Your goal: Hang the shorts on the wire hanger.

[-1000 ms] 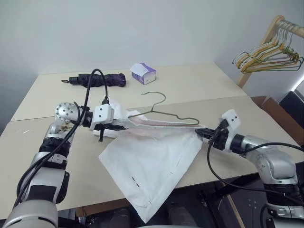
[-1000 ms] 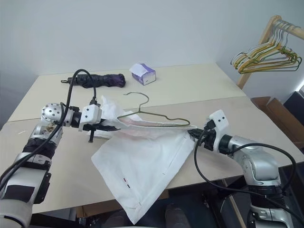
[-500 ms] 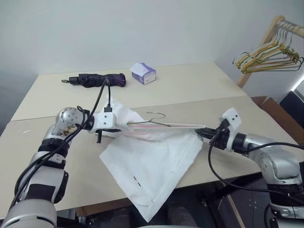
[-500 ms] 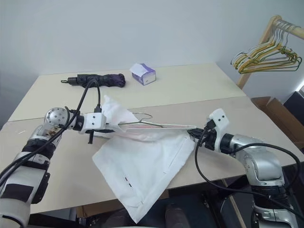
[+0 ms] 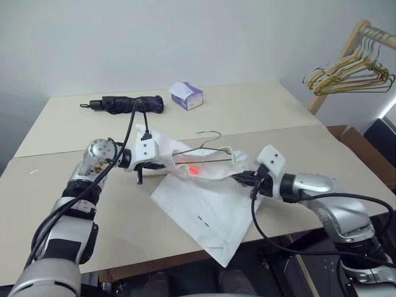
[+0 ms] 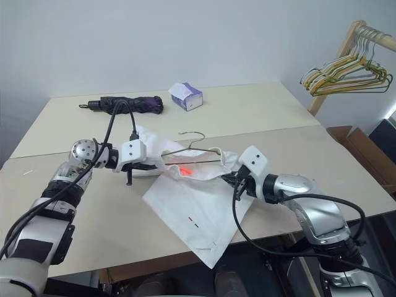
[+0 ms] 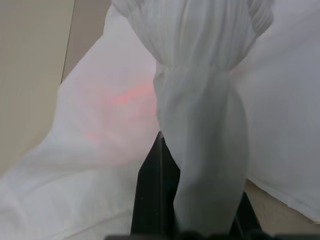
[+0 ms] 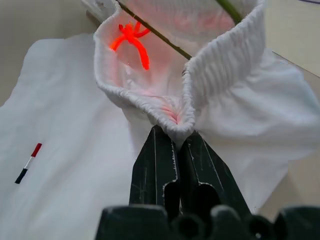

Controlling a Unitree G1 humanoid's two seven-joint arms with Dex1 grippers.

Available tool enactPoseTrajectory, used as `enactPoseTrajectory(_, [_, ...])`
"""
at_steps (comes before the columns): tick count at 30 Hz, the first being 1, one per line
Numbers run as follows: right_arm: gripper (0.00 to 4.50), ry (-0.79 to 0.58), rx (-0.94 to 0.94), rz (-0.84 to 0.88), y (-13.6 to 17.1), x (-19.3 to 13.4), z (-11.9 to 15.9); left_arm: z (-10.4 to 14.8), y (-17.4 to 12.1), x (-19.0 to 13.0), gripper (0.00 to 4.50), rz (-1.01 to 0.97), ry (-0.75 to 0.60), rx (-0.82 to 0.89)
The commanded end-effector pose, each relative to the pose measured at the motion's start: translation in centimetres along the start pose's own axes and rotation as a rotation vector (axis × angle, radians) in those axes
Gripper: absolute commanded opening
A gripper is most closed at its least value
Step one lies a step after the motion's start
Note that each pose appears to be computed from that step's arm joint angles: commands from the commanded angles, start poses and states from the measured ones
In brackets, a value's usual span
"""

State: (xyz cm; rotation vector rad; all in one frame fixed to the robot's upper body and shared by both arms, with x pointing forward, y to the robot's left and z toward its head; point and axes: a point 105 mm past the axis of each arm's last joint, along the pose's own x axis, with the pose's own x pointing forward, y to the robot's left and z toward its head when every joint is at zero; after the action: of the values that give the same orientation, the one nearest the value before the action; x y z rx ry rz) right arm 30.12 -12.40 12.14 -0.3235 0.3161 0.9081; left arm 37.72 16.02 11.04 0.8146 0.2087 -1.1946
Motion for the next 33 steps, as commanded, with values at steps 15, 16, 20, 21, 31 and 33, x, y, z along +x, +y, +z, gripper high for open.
enactPoseTrajectory(15, [4.49, -0.047, -0.245, 0.025, -4.7, -8.0, 6.4, 3.6, 1.7, -2.4, 0.00, -0.039, -0.105, 0.060])
enactPoseTrajectory(16, [4.49, -0.036, -0.266, 0.021, -5.1, -8.0, 6.8, 3.7, 1.7, -2.3, 0.00, -0.053, -0.108, 0.063])
enactPoseTrajectory(20, [4.49, 0.056, -0.324, 0.064, -6.3, -6.6, 7.2, 4.6, 1.4, -2.0, 0.00, -0.102, -0.135, 0.082])
enactPoseTrajectory(21, [4.49, 0.088, -0.332, 0.099, -6.3, -6.3, 7.0, 4.9, 1.4, -1.9, 0.00, -0.109, -0.143, 0.085])
enactPoseTrajectory(31, [3.60, 0.303, -0.389, 0.251, -6.6, -2.2, 5.6, 6.3, 1.3, -1.2, 0.00, -0.150, -0.184, 0.128])
enactPoseTrajectory(33, [2.93, 0.331, -0.405, 0.266, -6.6, -1.9, 5.1, 6.4, 1.4, -1.3, 0.00, -0.148, -0.185, 0.131])
